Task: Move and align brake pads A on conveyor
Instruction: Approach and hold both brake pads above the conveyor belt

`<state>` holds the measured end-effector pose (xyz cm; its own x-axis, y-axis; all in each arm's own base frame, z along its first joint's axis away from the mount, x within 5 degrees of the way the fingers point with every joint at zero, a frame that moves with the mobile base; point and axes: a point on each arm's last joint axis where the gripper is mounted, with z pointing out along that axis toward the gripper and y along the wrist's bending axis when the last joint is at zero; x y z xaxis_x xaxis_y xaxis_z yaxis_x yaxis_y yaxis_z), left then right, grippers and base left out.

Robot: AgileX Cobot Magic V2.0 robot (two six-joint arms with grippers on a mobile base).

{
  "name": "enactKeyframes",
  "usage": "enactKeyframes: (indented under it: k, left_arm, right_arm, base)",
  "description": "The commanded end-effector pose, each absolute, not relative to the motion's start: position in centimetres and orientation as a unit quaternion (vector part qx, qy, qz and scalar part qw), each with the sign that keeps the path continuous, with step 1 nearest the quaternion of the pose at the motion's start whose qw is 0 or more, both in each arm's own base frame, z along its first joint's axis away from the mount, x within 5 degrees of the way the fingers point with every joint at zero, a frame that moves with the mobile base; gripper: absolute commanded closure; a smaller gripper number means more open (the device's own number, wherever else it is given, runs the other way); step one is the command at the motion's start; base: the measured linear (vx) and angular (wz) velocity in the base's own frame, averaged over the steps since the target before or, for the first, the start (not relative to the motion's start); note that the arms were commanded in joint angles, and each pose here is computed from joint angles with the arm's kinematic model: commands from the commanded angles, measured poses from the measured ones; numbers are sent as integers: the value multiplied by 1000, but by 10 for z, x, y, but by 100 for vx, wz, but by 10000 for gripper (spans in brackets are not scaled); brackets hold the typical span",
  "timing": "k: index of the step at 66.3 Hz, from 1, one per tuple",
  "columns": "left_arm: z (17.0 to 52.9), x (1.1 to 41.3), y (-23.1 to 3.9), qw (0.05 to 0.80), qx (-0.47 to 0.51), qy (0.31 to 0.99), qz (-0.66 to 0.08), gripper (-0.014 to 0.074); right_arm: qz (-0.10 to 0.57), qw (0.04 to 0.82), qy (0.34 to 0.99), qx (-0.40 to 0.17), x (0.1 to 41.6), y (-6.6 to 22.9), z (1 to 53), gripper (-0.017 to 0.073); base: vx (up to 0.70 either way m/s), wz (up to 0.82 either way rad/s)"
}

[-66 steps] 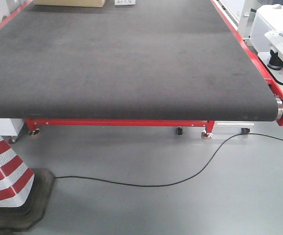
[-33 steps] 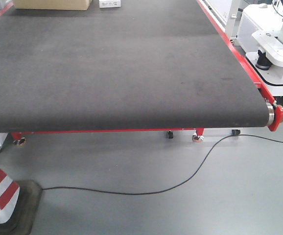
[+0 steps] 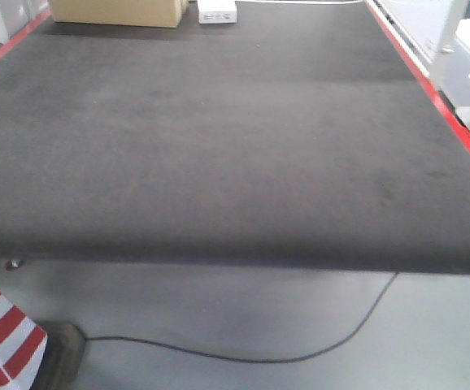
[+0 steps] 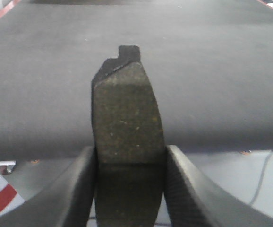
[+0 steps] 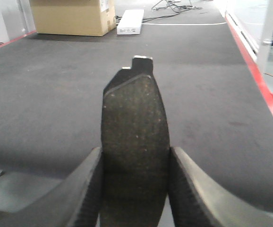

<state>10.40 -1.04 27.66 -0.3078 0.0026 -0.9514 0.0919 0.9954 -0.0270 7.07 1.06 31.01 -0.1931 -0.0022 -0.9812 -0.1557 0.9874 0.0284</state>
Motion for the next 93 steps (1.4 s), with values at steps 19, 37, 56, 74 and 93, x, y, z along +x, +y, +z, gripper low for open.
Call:
enactKeyframes:
  k: [19,37,56,74,93]
  left_arm:
    - [295,107,-11,635,25,771,-46,600]
    - [295,107,-11,635,25,771,-46,600]
    - [295,107,-11,635,25,771,-46,600]
    - [295,107,-11,635,25,771,-46,600]
    - [295,107,-11,635,25,771,-46,600]
  right_arm:
    - [63,679,729,-55,71,11,328,564]
    - [63,679,729,-55,71,11,328,564]
    - [63,679,729,-55,71,11,328,564]
    - [63,679,729,-55,71,11,328,564]
    - [63,679,729,-55,71,11,328,564]
  base:
    - [31,8]
    - [33,-7]
    - [32,-7]
    - [26,-5]
    - [17,1]
